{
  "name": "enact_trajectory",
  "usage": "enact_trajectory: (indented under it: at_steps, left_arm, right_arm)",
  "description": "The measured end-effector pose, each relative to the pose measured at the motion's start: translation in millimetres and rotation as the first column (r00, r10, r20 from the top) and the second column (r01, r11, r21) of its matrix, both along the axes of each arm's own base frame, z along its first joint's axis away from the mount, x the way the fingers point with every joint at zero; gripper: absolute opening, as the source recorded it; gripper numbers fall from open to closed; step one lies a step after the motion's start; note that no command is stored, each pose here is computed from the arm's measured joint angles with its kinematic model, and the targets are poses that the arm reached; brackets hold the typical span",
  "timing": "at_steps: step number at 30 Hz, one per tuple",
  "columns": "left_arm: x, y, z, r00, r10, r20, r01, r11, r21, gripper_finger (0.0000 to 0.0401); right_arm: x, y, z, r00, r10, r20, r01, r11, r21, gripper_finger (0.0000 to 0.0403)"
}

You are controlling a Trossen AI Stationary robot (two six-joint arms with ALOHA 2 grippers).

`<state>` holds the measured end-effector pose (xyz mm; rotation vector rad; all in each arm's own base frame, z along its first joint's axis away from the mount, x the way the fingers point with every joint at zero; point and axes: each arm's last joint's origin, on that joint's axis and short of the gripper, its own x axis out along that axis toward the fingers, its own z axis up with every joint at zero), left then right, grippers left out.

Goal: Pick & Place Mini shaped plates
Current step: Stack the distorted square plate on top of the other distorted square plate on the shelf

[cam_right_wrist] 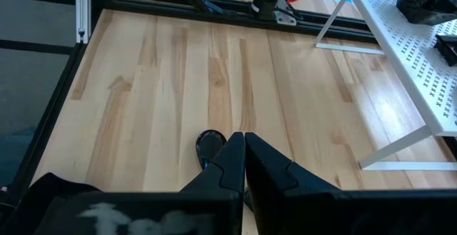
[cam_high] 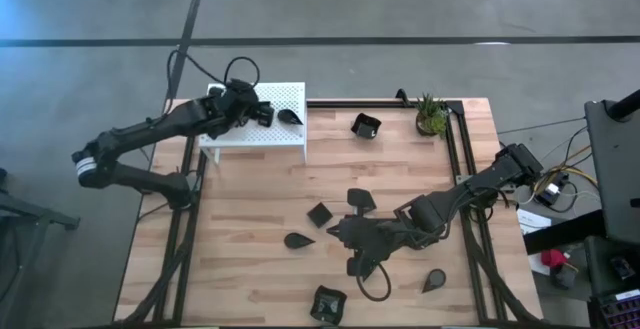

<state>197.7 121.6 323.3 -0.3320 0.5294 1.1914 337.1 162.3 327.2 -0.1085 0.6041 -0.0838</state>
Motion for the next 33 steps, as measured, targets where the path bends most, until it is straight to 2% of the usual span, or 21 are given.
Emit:
enact_trajectory:
  at_steps: [6,10,13,16,19,25,30,33]
  left_arm:
    - [-10,-29,16,0.983,-0.185,-0.016,0.185,0.982,0.026,0.0042]
    - [-18,-59,23,0.949,-0.314,-0.032,0.315,0.948,0.035,0.0007]
    - [-23,-84,25,0.912,-0.407,-0.049,0.409,0.911,0.049,0.0004]
    - [-25,-110,25,0.86,-0.504,-0.074,0.509,0.858,0.068,0.0001]
    - [-26,-138,25,0.786,-0.61,-0.096,0.617,0.781,0.092,0.0001]
    - [-28,-189,19,0.672,-0.723,-0.16,0.74,0.653,0.162,0.0]
    - [-26,-220,8,0.595,-0.778,-0.203,0.804,0.573,0.16,0.0]
    - [-22,-233,0,0.56,-0.792,-0.244,0.829,0.54,0.146,0.0]
  right_arm:
    - [0,0,0,1.0,0.0,0.0,0.0,1.0,0.0,0.0008]
    - [0,0,0,1.0,0.0,0.0,0.0,1.0,0.0,0.0008]
    - [0,0,0,1.0,0.0,-0.001,0.0,1.0,0.0,0.0008]
    - [0,0,0,1.0,-0.003,0.0,0.003,1.0,0.003,0.0008]
    - [0,0,0,1.0,-0.012,0.001,0.012,1.0,0.017,0.0008]
    - [-1,-1,-7,1.0,-0.016,-0.019,0.016,1.0,0.01,0.0008]
    - [-3,-2,-22,0.998,-0.047,-0.052,0.049,0.998,0.031,0.0008]
    - [-5,-3,-33,0.995,-0.058,-0.083,0.061,0.998,0.034,0.0008]
